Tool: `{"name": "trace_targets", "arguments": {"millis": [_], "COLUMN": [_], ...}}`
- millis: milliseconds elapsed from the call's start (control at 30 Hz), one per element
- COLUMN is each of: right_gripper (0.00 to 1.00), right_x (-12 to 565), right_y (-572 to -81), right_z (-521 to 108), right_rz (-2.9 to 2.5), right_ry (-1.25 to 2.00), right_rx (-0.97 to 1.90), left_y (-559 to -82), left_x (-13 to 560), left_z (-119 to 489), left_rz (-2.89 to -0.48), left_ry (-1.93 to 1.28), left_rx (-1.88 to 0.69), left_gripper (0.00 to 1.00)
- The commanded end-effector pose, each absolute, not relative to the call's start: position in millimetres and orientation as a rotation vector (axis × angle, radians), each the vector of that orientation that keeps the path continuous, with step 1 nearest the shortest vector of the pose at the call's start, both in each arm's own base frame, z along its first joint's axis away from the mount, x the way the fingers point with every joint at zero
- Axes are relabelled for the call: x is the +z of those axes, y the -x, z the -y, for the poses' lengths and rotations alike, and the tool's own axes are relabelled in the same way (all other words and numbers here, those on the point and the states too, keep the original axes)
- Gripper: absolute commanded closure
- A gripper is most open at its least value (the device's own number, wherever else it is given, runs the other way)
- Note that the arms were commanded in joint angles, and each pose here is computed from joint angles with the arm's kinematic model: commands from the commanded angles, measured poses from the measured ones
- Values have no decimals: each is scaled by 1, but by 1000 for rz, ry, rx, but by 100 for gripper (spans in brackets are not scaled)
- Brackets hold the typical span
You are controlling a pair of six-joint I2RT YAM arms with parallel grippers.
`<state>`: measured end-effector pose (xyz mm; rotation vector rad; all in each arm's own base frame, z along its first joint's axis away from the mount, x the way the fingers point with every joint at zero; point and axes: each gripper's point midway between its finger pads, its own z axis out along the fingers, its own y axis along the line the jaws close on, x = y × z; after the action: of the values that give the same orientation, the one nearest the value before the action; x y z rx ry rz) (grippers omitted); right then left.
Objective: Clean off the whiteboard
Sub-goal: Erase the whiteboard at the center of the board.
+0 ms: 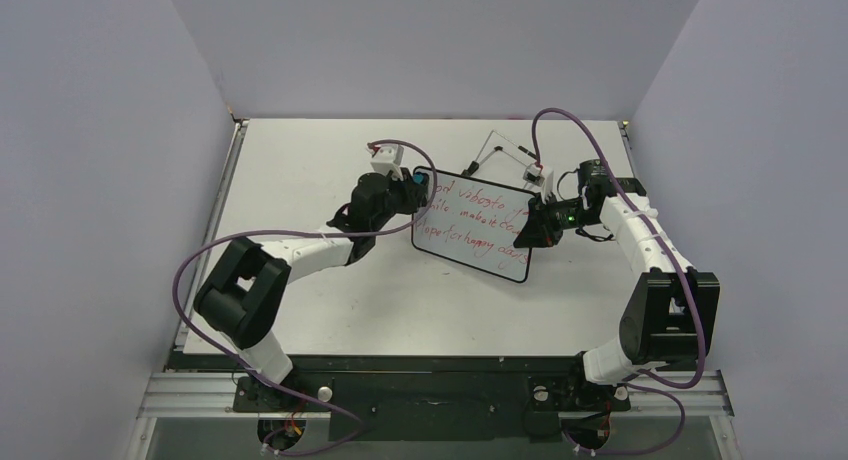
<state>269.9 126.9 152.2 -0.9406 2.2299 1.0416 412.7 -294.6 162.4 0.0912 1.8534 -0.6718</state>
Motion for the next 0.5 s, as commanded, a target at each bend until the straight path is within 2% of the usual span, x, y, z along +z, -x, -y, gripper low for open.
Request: {"name": "trace_targets", "arguments": {"millis": [0,133,467], "right_gripper": [100,100,100], "right_x": [156,155,156], "right_y": [-261,-260,-261], "right_z": [-134,-134,-134], "right_rz": [-2188,-2190,-2190], "right_ry": [1053,1051,1052], "right_rx": [1051,1053,1052], "left_y": [-418,-409,-424], "left_x": [148,142,208], "left_z": [280,290,309], "left_rz": [-1852,-1854,-1760], "left_ry": [-20,-49,-98], "left_rx": [-677,-714,-737], "left_gripper": [100,100,100]}}
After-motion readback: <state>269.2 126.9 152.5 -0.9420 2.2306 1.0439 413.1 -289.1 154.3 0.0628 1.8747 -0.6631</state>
